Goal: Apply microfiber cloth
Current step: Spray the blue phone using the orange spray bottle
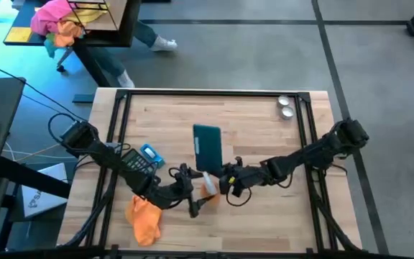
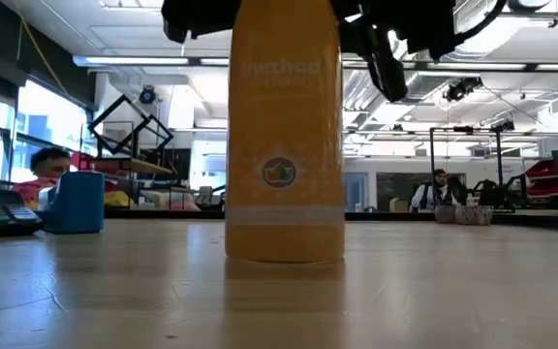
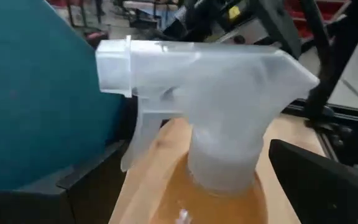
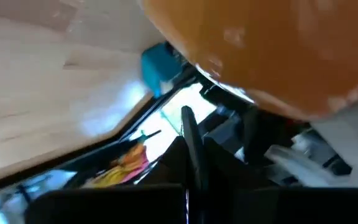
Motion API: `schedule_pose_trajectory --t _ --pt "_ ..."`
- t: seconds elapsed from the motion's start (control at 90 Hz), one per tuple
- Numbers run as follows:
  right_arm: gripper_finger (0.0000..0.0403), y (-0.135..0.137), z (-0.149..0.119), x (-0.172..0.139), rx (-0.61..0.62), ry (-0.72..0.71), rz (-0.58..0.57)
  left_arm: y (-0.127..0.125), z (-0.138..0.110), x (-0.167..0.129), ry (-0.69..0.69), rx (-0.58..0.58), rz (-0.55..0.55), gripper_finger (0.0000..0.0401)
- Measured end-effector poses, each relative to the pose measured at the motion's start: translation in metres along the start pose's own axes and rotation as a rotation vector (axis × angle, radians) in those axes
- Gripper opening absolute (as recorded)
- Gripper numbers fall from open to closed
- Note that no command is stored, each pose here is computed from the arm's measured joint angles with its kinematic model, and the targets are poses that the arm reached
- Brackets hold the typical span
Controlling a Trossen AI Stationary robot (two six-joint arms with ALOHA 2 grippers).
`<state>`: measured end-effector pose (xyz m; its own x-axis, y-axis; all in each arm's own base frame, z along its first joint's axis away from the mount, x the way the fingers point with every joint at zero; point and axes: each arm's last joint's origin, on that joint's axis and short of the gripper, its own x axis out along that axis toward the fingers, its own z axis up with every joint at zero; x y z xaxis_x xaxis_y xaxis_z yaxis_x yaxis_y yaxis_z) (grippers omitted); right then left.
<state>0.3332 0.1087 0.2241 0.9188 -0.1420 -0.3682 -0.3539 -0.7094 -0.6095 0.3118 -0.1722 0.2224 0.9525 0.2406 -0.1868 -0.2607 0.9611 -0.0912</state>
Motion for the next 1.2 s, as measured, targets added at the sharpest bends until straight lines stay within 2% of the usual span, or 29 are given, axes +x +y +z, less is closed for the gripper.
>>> schedule_pose_trajectory --t 0.189,0.356,0.6,0.767,1.0,1.2 --pt "0.0000 0.004 0.009 0.010 -0.002 -0.083 -0.052 0.000 0.001 0.000 0.008 0.003 -0.028 0.0337" --pt "0.0000 0.009 0.013 0.009 -0.053 -0.051 -0.109 -0.001 0.002 -0.002 0.011 -0.007 -0.055 0.0329" --pt "0.0000 0.008 0.016 0.010 -0.020 -0.060 -0.135 -0.001 0.003 -0.001 0.014 -0.061 -0.071 0.0309" --pt "0.0000 0.008 0.014 0.010 0.006 -0.045 -0.138 0.005 0.004 0.005 0.026 -0.102 -0.078 0.0256" --pt "0.0000 0.008 0.013 0.010 0.041 -0.028 -0.123 0.009 0.008 0.010 0.022 -0.100 -0.099 0.0120" --pt "0.0000 0.009 0.013 0.009 0.132 -0.007 -0.101 0.002 0.006 0.003 0.023 -0.022 -0.123 0.0121"
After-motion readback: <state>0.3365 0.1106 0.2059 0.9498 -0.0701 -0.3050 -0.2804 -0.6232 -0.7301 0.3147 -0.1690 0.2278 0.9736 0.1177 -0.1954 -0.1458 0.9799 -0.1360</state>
